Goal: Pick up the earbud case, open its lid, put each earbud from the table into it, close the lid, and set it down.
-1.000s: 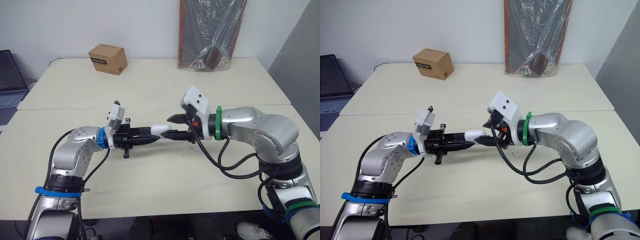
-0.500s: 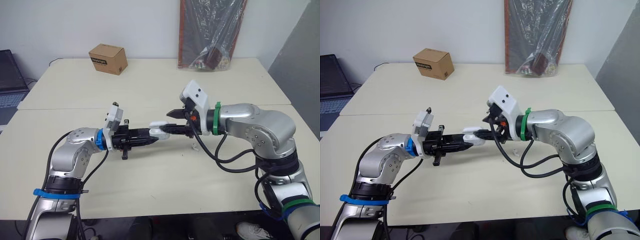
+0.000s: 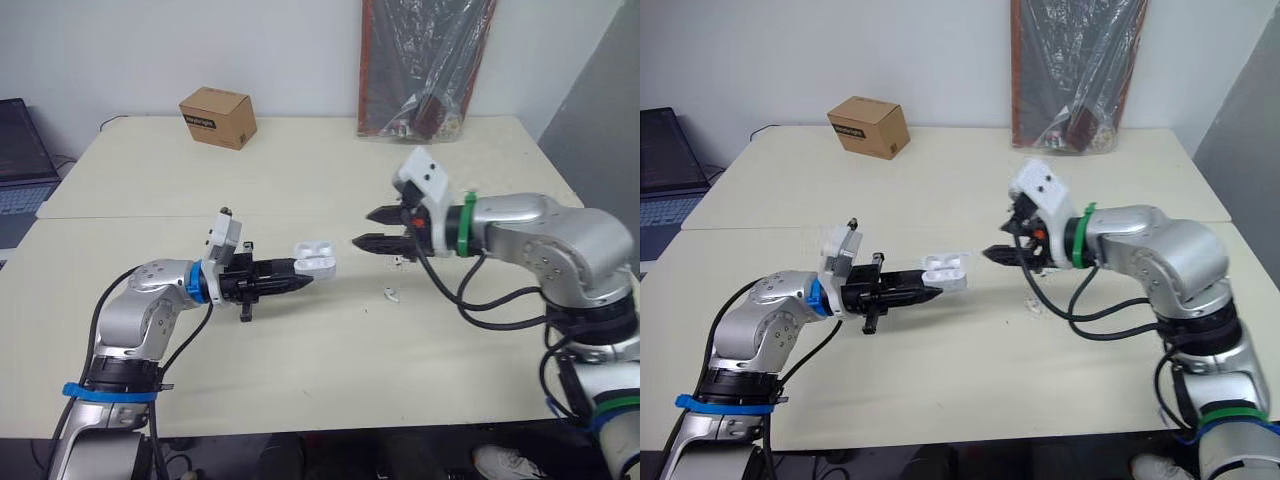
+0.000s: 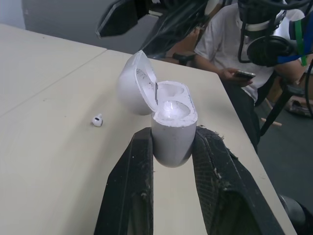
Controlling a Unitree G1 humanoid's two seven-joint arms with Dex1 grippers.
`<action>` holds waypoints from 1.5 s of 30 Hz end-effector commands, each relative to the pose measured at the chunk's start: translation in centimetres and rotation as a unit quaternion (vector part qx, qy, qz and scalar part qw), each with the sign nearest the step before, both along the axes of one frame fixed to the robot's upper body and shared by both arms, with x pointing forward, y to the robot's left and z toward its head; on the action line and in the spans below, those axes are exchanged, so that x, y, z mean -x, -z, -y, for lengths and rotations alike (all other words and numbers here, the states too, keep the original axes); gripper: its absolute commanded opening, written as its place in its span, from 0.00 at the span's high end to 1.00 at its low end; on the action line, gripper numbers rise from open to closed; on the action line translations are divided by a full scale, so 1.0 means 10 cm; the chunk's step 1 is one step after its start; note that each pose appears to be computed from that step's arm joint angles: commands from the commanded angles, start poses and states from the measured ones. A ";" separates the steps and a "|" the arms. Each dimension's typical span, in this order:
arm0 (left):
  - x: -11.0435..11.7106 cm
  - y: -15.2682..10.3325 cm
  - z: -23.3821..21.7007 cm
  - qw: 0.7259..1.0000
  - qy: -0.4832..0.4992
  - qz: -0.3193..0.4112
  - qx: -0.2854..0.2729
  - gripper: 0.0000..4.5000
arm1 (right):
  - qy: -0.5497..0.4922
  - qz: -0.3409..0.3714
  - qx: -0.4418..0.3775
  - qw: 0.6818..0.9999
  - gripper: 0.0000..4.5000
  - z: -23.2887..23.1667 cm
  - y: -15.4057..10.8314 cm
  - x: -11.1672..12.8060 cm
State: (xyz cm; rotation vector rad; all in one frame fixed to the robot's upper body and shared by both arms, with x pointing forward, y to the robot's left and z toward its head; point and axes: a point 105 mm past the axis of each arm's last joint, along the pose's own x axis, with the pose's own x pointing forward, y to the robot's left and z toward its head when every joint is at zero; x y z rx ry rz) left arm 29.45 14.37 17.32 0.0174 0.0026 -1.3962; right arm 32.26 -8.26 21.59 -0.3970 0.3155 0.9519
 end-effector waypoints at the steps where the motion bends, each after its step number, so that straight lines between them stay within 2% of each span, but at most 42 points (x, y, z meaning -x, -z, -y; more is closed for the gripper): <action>1: -0.02 -0.21 -0.03 0.999 -0.004 0.035 0.020 0.82 | -0.003 0.006 0.034 0.999 0.37 0.02 0.22 0.03; 8: -0.05 -0.33 0.04 0.998 -0.004 0.047 0.036 0.82 | 0.017 -0.025 0.063 0.998 0.37 0.06 0.68 0.07; 15: -0.04 -0.33 0.06 0.998 -0.002 0.045 0.034 0.82 | 0.042 -0.042 0.068 0.996 0.37 0.10 0.88 0.03; 30: -0.03 -0.30 0.04 0.999 -0.002 0.045 0.020 0.82 | 0.055 -0.059 0.071 0.994 0.37 0.09 1.08 -0.01; 38: -0.01 -0.28 0.05 0.999 -0.002 0.043 0.019 0.82 | 0.057 -0.062 0.071 0.994 0.37 0.10 1.10 -0.01; 40: -0.01 -0.27 0.05 0.999 -0.002 0.042 0.019 0.82 | 0.057 -0.062 0.072 0.994 0.45 0.10 1.10 -0.01; 45: -0.01 -0.26 0.05 0.999 -0.003 0.040 0.019 0.82 | 0.057 -0.063 0.076 0.993 0.45 0.12 1.10 0.00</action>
